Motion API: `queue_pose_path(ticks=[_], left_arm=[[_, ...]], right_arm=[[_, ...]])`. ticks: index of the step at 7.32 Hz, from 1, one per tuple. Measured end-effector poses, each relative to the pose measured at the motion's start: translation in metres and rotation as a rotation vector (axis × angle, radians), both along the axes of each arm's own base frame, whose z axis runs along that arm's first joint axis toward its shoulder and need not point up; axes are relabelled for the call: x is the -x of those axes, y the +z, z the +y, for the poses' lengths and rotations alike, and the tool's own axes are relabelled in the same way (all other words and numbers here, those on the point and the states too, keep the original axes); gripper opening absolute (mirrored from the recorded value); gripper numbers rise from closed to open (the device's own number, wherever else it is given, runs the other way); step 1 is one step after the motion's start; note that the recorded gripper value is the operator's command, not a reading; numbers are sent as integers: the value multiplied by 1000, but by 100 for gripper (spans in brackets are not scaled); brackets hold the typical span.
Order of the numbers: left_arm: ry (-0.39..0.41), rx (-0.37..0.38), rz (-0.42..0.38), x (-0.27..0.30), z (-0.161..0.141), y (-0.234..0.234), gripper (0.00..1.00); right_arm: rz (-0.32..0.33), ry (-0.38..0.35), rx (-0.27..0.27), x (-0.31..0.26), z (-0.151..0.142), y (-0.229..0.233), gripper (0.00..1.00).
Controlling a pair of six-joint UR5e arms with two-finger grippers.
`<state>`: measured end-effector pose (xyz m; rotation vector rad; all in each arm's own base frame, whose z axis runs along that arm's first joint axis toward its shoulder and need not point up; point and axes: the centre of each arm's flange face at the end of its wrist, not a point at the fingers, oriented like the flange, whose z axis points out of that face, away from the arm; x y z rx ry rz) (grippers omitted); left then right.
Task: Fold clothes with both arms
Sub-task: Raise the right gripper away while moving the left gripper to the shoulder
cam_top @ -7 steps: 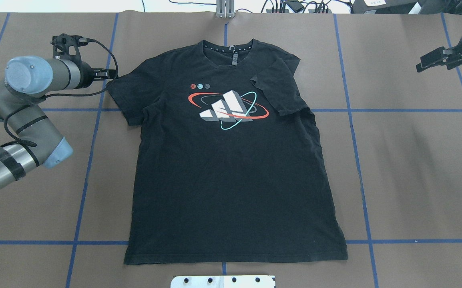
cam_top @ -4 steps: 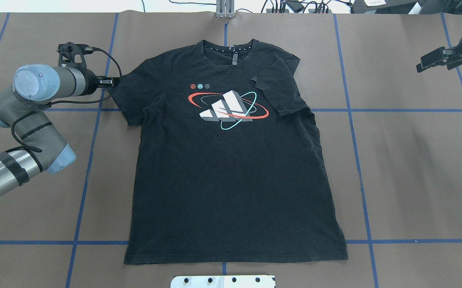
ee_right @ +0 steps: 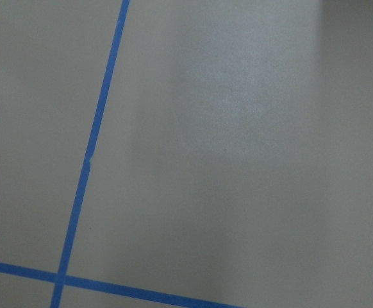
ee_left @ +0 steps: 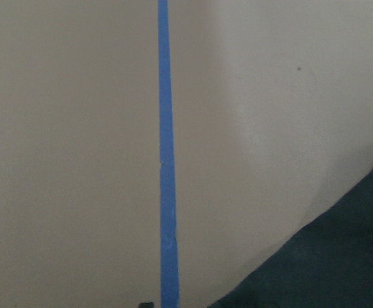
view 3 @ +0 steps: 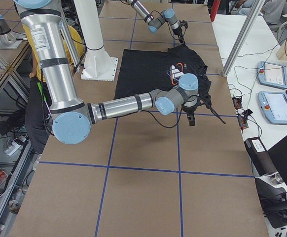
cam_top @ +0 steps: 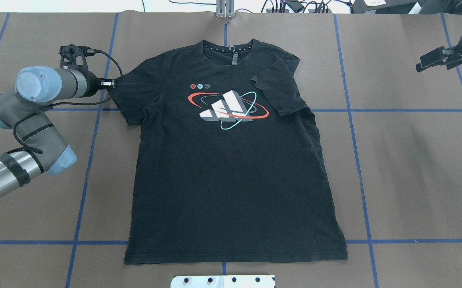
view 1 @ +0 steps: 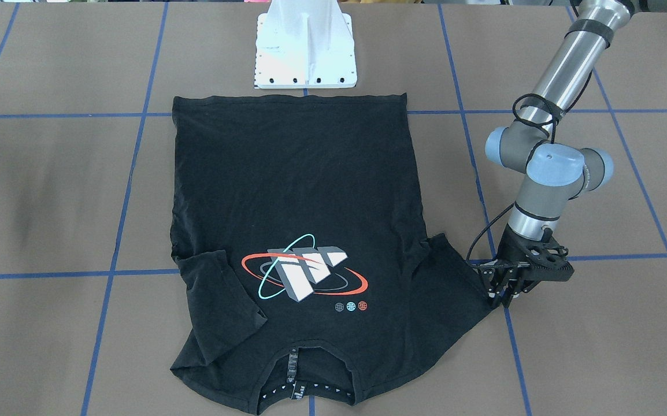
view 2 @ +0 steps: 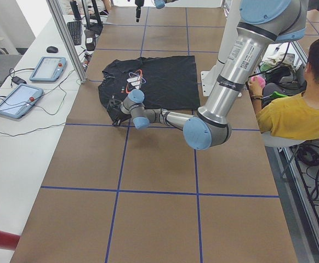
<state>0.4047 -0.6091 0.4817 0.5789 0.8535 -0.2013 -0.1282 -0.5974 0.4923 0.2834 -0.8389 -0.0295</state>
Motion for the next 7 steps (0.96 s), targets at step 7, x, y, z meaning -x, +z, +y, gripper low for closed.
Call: queue_pose_path(ticks=[7], left_arm=[[0,-49,69,5,5,-46,0]], right_arm=[[-1,1,-1,-1,2,0,100]])
